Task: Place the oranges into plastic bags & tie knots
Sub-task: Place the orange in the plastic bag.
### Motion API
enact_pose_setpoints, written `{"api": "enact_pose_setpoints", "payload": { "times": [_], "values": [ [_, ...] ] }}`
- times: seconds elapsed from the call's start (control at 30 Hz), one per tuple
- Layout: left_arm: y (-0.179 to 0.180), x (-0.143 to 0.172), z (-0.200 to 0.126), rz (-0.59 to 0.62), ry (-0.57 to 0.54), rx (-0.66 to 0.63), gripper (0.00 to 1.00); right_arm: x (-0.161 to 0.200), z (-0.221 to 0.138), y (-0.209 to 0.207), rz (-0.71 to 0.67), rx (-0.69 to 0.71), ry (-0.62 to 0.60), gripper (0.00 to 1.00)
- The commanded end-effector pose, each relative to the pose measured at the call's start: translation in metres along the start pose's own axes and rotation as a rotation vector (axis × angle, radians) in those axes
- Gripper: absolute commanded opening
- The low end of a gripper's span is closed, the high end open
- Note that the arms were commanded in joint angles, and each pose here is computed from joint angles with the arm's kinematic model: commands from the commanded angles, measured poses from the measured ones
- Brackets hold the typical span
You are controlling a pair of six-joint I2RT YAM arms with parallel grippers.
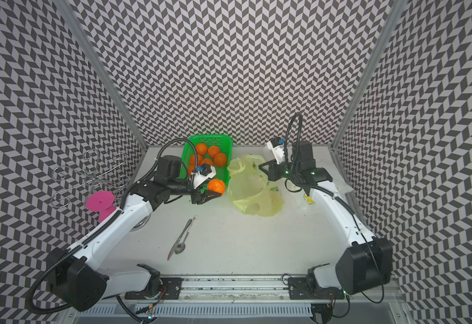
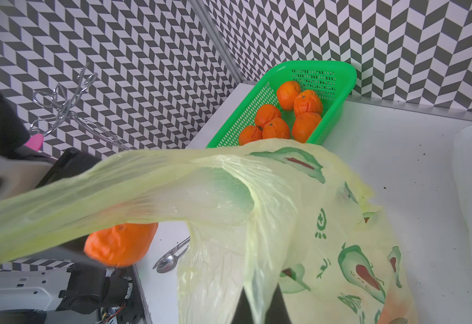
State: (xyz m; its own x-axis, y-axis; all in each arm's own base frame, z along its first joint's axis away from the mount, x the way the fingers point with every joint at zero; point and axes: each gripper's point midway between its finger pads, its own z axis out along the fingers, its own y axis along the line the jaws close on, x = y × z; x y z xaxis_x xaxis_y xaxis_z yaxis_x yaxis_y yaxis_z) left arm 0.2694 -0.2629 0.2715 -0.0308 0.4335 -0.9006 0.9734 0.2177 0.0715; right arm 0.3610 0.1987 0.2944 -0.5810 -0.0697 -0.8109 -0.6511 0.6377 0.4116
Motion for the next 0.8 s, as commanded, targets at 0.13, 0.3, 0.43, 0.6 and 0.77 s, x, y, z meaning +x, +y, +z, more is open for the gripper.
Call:
{"api": "enact_pose_setpoints", "payload": {
  "times": [0.13,0.3,0.43,0.6,0.77],
  "values": [
    [-0.012,-0.036,0.049,0.095,-0.043,0.038,0.53,-0.017,-0.007,0.012,-0.050,-0.048,-0.045,0.00],
    [0.006,-0.032,0.083,0.077,-0.011,-0.041,0.54,-0.015,-0.005,0.011,-0.032,-0.051,-0.040,0.00],
    [0.014,-0.025,0.098,0.077,0.010,-0.098,0.55,-0.013,-0.002,0.007,-0.014,-0.042,-0.034,0.00],
    [0.024,-0.008,0.106,0.171,0.043,-0.274,0.58,-0.010,0.000,-0.001,-0.002,-0.007,-0.030,0.00],
    [0.048,0.012,0.118,0.200,0.121,-0.407,0.63,-0.009,0.002,-0.003,0.002,-0.006,-0.025,0.00]
  ]
}}
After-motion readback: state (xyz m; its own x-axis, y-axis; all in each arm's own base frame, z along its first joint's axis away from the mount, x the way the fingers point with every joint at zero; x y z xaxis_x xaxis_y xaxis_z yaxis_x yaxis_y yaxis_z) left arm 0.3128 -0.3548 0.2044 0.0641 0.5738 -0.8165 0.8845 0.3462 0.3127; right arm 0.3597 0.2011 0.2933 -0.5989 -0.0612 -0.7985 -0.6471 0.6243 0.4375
